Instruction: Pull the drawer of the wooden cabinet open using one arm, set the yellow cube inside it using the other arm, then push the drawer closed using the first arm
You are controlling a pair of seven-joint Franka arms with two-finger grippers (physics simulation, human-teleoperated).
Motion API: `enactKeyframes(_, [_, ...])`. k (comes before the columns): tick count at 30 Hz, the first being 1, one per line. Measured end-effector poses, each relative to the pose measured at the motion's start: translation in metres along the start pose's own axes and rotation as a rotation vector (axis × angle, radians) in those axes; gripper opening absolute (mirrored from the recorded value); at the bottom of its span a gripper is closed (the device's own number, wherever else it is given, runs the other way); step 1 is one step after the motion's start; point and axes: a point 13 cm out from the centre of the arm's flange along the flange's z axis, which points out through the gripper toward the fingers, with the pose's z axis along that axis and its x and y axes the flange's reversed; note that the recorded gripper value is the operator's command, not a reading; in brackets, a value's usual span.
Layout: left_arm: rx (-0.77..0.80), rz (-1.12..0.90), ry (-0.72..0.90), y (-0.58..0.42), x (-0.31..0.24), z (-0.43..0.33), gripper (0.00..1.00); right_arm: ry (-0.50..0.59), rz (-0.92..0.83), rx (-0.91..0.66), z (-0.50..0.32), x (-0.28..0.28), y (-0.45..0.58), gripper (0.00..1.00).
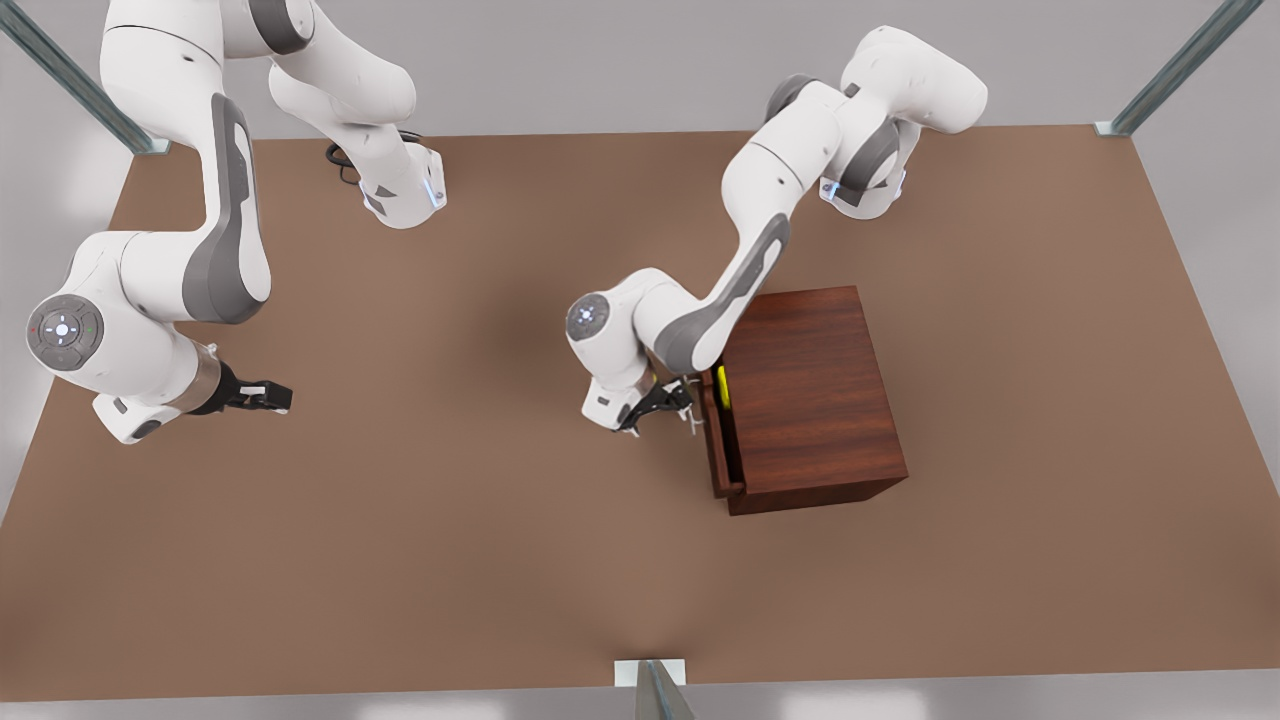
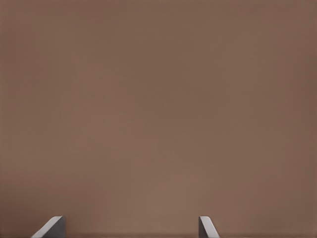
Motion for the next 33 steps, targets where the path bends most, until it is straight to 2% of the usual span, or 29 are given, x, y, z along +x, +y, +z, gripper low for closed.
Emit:
enactKeyframes(21, [-0.068, 0.019, 0.078, 0.037, -0.014, 0.021, 1.0, 0.0, -0.012, 0.0, 0.0, 0.0, -0.001, 1.0])
enactKeyframes(25, [0.046, -0.048, 0.115, 0.057, -0.035, -0.072, 1.0, 0.0, -0.014, 0.0, 0.0, 0.0, -0.001, 1.0])
enactKeyframes(27, [0.096, -0.097, 0.147, 0.095, -0.057, -0.129, 1.0, 0.0, -0.015, 0.0, 0.0, 0.0, -0.001, 1.0])
enactKeyframes(29, [0.15, -0.222, 0.221, 0.201, -0.122, -0.171, 1.0, 0.0, -0.016, 0.0, 0.0, 0.0, -0.001, 1.0])
enactKeyframes(31, [0.174, -0.385, 0.349, 0.352, -0.185, -0.146, 1.0, 0.0, -0.017, 0.0, 0.0, 0.0, -0.001, 1.0])
enactKeyframes(33, [0.194, -0.447, 0.471, 0.451, -0.159, -0.112, 1.0, 0.0, -0.017, 0.0, 0.0, 0.0, -0.002, 1.0])
